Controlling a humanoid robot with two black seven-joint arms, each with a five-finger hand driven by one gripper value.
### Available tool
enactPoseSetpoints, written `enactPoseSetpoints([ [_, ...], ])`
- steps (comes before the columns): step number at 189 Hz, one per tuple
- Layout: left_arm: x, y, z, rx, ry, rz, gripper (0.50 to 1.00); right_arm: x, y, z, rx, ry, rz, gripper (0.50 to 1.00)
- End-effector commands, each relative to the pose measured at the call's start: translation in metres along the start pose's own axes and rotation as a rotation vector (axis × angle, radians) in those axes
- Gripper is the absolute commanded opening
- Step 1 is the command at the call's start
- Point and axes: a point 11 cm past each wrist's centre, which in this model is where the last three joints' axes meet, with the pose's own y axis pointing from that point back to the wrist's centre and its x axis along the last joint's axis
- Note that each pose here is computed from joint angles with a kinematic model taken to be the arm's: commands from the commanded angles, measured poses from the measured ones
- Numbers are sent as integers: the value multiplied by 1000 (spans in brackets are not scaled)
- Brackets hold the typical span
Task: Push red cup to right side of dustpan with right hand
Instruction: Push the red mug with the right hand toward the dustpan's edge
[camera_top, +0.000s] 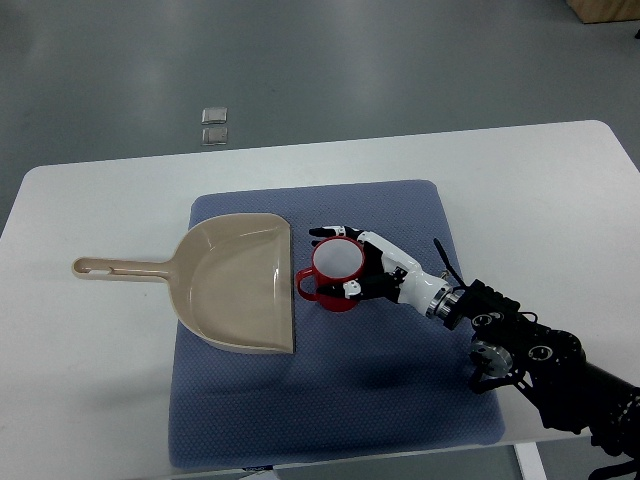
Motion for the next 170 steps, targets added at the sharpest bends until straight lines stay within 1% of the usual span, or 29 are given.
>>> enactPoseSetpoints([
  [1,0,0,0,0,1,0,1000,-4,-3,0,3,-5,-6,932],
  [74,0,0,0,0,1,1,1000,-11,-8,-7,32,1,-14,932],
  [170,0,0,0,0,1,1,1000,-14,-8,-5,23,4,-21,932],
])
